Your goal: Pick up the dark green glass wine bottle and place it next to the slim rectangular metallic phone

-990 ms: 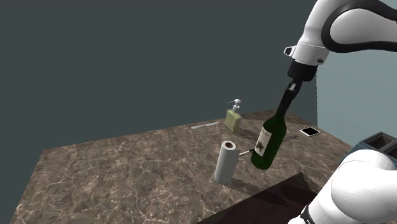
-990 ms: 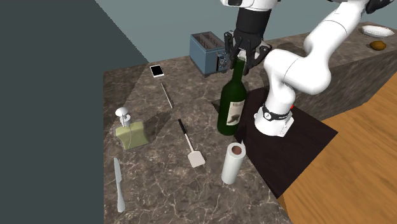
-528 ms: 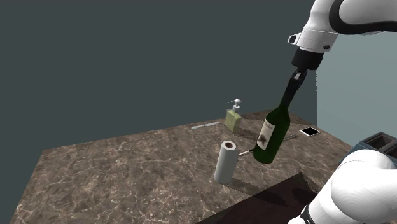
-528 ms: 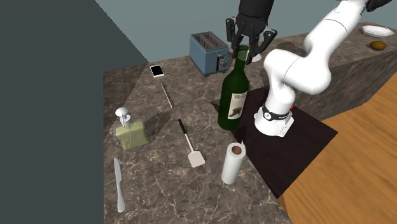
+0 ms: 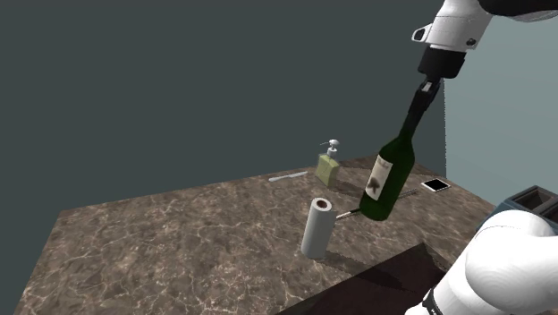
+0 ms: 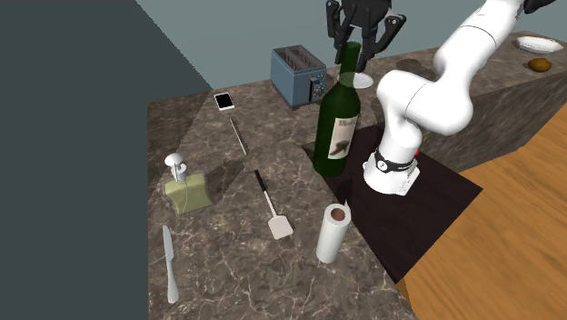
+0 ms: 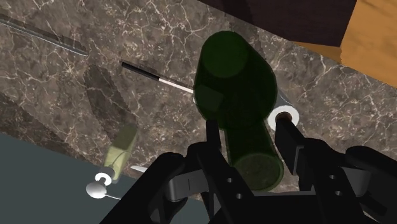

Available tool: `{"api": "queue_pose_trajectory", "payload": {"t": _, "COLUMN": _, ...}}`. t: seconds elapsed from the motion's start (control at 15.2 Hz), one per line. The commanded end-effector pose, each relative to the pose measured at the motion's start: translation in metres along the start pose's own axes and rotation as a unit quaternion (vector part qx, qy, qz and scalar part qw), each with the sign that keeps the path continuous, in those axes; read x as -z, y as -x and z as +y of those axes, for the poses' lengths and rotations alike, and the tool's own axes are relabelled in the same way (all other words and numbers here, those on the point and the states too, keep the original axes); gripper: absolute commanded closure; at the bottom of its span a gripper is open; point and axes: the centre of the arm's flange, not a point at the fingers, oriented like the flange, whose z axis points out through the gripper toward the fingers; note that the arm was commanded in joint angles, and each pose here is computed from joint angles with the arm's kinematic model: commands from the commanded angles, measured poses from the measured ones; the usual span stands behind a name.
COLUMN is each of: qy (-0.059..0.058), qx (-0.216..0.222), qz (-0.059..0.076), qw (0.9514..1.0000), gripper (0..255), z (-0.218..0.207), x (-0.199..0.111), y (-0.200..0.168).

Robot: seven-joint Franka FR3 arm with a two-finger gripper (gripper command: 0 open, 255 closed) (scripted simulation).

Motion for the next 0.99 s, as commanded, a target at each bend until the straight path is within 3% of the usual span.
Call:
{"api": "queue_pose_trajectory", "payload": {"t": 0.0, "qy": 0.000, "qx": 0.000, "qz": 0.000, "qw": 1.0000, "gripper": 255, "z": 0.002, "x": 0.012, "y": 0.000}}
{"api": "queue_pose_trajectory", "payload": {"t": 0.92, "qy": 0.000, "qx": 0.000, "qz": 0.000, "qw": 1.0000, "gripper": 255, "z": 0.005, "x": 0.086, "y": -0.003}}
